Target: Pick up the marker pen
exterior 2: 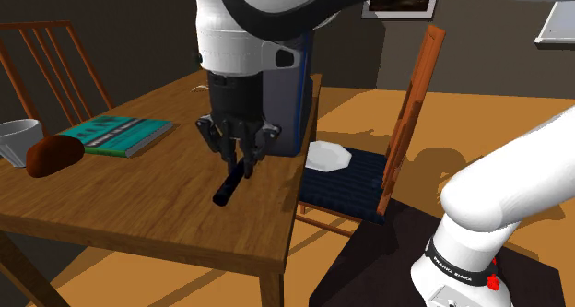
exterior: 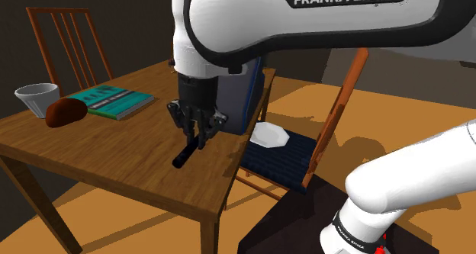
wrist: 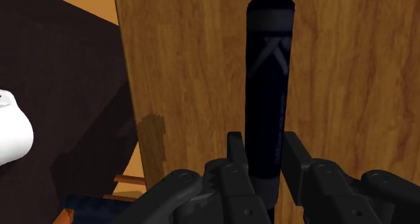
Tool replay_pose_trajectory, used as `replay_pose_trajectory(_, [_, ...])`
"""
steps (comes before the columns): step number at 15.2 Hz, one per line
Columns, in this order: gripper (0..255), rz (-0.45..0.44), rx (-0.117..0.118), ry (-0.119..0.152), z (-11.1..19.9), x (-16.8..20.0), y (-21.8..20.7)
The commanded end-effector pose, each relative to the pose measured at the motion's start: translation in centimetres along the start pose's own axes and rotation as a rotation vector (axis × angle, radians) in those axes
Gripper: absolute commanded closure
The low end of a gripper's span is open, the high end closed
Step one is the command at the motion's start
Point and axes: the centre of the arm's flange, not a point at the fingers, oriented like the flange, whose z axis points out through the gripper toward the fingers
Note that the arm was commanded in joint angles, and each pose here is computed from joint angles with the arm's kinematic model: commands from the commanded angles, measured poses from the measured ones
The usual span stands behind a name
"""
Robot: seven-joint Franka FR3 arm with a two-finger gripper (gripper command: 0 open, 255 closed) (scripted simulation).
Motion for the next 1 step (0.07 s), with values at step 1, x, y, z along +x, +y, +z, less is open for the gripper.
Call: replay_pose_trajectory(1, [255, 0.0, 0.0, 0.0, -0.29, -0.04, 0.05])
